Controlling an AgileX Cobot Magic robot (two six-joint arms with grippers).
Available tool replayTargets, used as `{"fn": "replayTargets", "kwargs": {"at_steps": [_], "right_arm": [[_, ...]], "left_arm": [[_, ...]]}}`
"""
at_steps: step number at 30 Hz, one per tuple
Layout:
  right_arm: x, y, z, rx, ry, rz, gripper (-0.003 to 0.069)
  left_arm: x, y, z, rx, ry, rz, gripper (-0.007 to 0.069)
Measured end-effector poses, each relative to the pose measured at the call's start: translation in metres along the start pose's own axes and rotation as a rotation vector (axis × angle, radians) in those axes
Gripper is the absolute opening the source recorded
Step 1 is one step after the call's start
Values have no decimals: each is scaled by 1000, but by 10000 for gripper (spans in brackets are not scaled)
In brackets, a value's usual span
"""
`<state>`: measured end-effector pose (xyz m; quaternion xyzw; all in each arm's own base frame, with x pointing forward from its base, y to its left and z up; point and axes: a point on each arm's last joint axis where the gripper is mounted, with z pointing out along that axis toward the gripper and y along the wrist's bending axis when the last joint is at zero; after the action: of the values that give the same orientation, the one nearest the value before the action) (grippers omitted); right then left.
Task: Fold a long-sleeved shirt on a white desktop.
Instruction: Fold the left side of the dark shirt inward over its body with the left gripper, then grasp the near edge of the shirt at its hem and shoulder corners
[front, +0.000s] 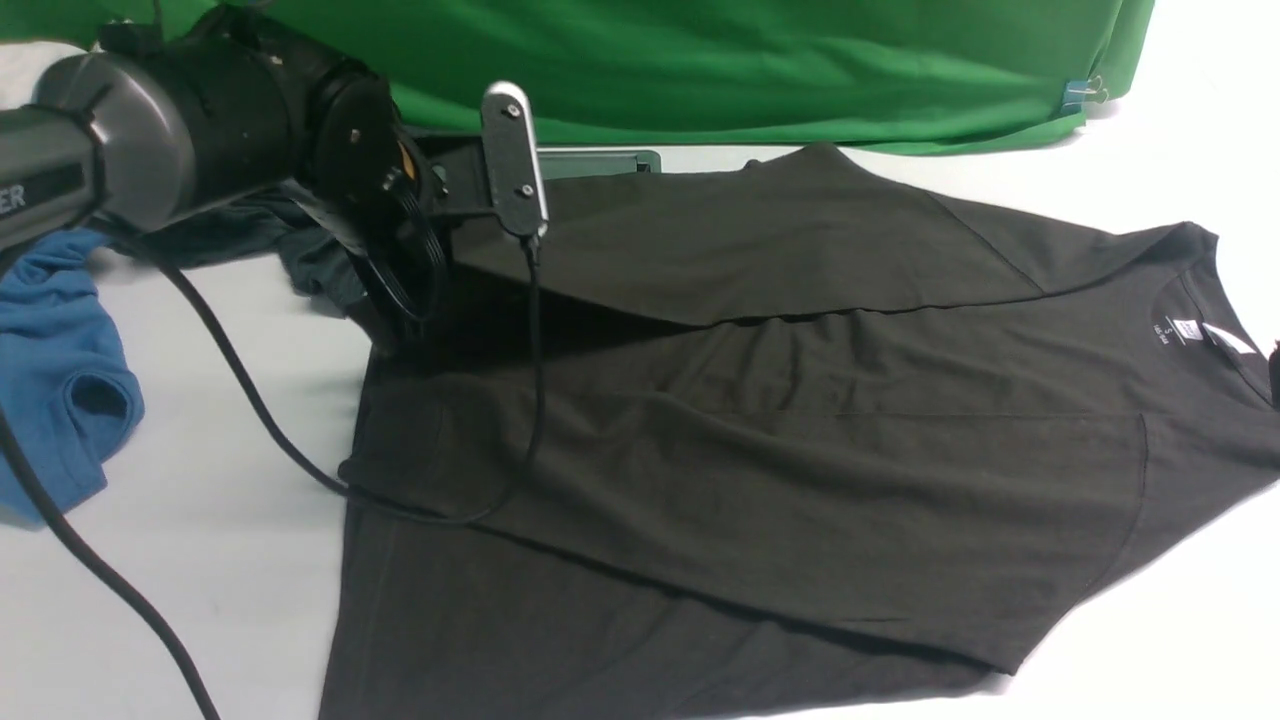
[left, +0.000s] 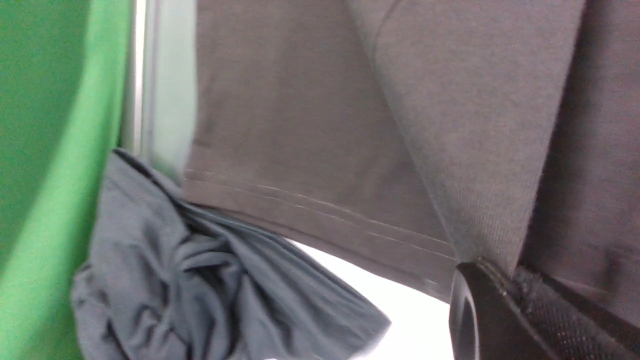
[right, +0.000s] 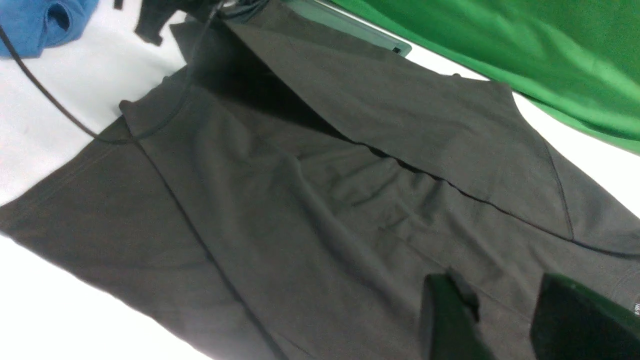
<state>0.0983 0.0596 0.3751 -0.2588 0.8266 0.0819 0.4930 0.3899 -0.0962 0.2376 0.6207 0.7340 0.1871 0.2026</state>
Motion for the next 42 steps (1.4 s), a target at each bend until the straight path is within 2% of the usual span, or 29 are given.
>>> {"fn": "replayTargets", "kwargs": {"at_steps": [12,16,20,24,25,26,28,30,33,35,38,40,42], "right_arm": [[0,0,0,1,3,-51,240],[0,0,0,1,3,-60,240],[0,0,0,1,1,-72,240],[0,0,0,0,-2,-75,240],[0,0,0,0,-2,-75,240],[0,0,0,0,-3,-75,240],[0,0,0,0,-3,-75,240],[0,0,0,0,-2,-76,240],[0,0,0,0,-4,-76,240],[-1,0,0,0,-4,-76,240],[-1,0,0,0,-4,-76,240],[-1,0,0,0,-4,-76,240],[-1,0,0,0,-4,-76,240]], "left_arm": [[-6,-52,-2,119,107,144,25],[-4,-64,1,170,110,126,46],[-5,-68,0,198,99,94,124],[-4,-69,-7,216,100,63,334],[-4,-69,-7,216,98,62,344],[-3,-68,-11,217,101,44,397],[-2,-66,-23,206,86,-31,503],[-3,-65,-41,197,46,-162,526],[-3,-70,-57,216,6,-277,489],[-2,-87,-69,276,-5,-314,391],[-2,-124,-77,395,-11,-259,251],[-5,-146,-80,461,-39,-225,197],[-7,-166,-79,519,-45,-180,195]]}}
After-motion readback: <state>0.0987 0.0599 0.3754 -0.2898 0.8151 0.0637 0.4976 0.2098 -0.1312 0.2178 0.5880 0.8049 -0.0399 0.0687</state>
